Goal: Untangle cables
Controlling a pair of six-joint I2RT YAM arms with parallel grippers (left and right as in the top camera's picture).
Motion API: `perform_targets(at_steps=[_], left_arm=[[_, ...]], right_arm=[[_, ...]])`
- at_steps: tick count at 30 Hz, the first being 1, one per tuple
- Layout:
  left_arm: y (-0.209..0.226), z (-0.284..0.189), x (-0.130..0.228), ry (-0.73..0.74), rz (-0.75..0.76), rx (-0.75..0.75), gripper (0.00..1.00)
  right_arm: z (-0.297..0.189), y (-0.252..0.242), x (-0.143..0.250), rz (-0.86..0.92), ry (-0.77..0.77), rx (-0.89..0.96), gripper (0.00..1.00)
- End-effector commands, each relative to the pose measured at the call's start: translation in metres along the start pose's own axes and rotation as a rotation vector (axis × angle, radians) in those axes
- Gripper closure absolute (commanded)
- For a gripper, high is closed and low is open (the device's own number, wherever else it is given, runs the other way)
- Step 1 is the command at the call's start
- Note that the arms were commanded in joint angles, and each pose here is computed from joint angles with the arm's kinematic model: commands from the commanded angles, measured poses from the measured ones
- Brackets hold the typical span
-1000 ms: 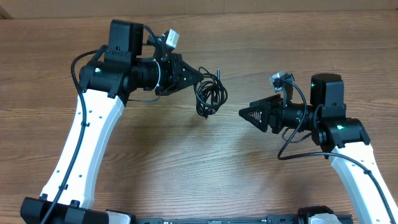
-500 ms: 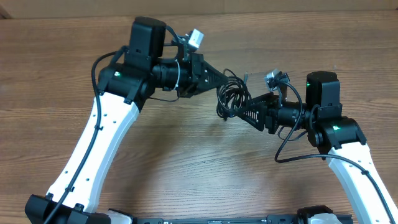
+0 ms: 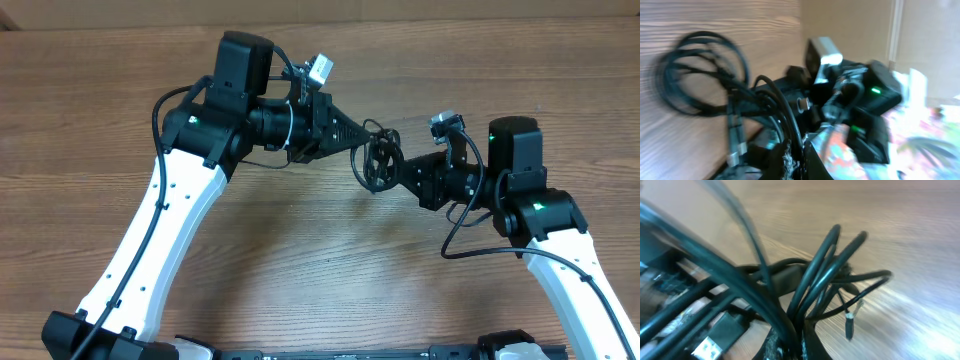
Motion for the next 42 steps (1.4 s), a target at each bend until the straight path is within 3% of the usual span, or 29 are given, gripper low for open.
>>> perform_targets(at_steps=[1, 6, 13, 16, 24, 28, 29, 30, 31, 32, 36, 38, 40, 42], left_arm=[[0.005, -0.02, -0.009, -0.087, 0.115, -0.122, 0.96], [0.043, -0.047, -0.012, -0.143, 0.037, -0.334, 0.96], [0.101, -0.095, 0.0, -0.179, -0.086, -0.799, 0.96], [0.11, -0.105, 0.008, -0.161, -0.121, -0.903, 0.96], [0.11, -0.104, 0.01, -0.148, -0.129, -0.901, 0.96], [0.11, -0.104, 0.011, -0.147, -0.129, -0.901, 0.95], [0.11, -0.104, 0.011, -0.147, -0.129, -0.901, 0.96], [0.11, -0.104, 0.011, -0.147, -0.129, -0.9, 0.96], [0.11, -0.104, 0.011, -0.147, -0.129, -0.898, 0.96], [0.109, -0.103, 0.011, -0.145, -0.127, -0.891, 0.96], [0.105, -0.097, 0.011, -0.113, -0.08, -0.845, 0.95], [0.102, -0.092, 0.011, -0.087, -0.028, -0.827, 0.89], [0.099, -0.086, 0.012, -0.062, 0.02, -0.821, 0.79], [0.095, -0.078, 0.012, -0.033, 0.07, -0.811, 0.62]], right_arm=[[-0.013, -0.06, 0.0, 0.206, -0.13, 0.48, 0.96], [-0.033, -0.091, 0.02, 0.284, -0.115, 0.781, 0.96], [-0.037, -0.096, 0.026, 0.29, -0.1, 0.837, 0.96], [-0.024, -0.081, 0.024, 0.287, -0.06, 0.669, 0.96], [0.001, 0.006, 0.011, 0.088, 0.07, -0.117, 0.96], [-0.001, 0.02, 0.011, 0.058, 0.094, -0.235, 0.96], [-0.001, 0.018, 0.012, 0.066, 0.097, -0.224, 0.93], [0.0, 0.015, 0.013, 0.081, 0.102, -0.2, 0.84], [0.001, 0.011, 0.015, 0.095, 0.103, -0.169, 0.59], [0.001, 0.005, 0.016, 0.11, 0.101, -0.122, 0.44], [0.002, -0.021, 0.022, 0.161, 0.083, 0.098, 0.4], [0.0, -0.03, 0.023, 0.175, 0.074, 0.175, 0.42], [-0.002, -0.04, 0.023, 0.212, 0.051, 0.261, 0.41], [-0.007, -0.055, 0.021, 0.306, -0.008, 0.403, 0.39]])
Point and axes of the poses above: each gripper's point midway between its finger pads, its own z axis out along the fingers, its own y axis along the line the jaws close on, x = y × z, the point moved 6 cm from there along -z, back along the fingers, and after that the axes turned 15 degrees about z, right-handed, at the moved point
